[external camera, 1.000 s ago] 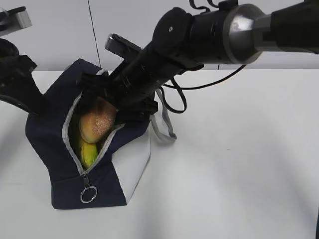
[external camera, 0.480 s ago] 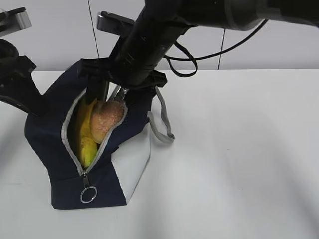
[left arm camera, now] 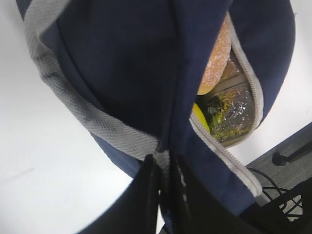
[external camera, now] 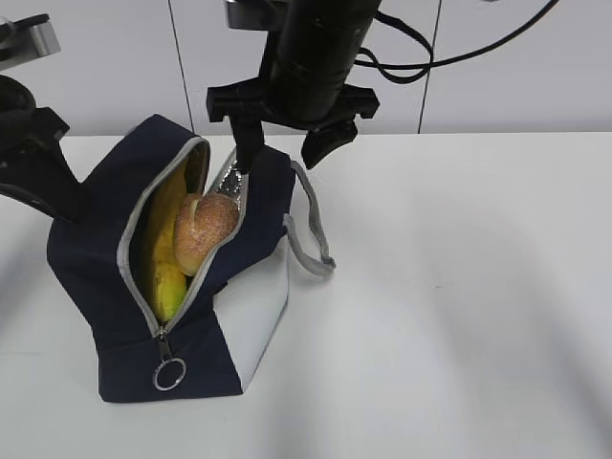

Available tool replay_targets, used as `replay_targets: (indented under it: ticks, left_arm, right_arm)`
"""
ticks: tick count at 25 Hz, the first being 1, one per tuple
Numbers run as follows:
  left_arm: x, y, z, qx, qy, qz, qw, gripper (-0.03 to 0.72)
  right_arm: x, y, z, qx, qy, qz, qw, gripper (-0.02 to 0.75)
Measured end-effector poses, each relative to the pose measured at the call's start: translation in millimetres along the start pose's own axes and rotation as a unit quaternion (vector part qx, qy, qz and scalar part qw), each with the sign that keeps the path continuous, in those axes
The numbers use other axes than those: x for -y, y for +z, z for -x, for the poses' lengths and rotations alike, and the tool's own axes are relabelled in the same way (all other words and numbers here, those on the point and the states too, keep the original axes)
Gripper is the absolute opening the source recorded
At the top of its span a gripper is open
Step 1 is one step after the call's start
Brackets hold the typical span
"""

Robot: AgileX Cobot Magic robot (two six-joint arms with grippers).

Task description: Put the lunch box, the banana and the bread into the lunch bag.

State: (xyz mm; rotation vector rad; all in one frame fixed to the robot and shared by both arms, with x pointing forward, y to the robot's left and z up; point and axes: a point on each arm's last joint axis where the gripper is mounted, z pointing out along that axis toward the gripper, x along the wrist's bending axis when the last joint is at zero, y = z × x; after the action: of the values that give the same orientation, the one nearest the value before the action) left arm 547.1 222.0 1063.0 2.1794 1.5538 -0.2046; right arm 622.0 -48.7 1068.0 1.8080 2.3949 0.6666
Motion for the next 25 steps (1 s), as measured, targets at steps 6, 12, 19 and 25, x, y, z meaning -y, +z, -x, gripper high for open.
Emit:
replay_targets:
  ticks: [6,12,19,25]
  left_arm:
    - [0,0,0.0,0.0,0.0,0.0,1.0,0.029]
    - [0,0,0.0,0.0,0.0,0.0,1.0,0.029]
    - [0,0,0.0,0.0,0.0,0.0,1.0,0.029]
    - [0,0,0.0,0.0,0.0,0.0,1.0,0.029]
  right_arm:
    - [-1,24,17,0.015,0.035,-0.03,0.999,0.563]
    - [-1,33,18,0.01,0.043,-0.036,0.998,0.522]
    - [3,59,18,-0.004,0.057,-0.067,0.996,0.414]
    - [3,60,17,-0.011,0.045,-0.07,0.996,0.067]
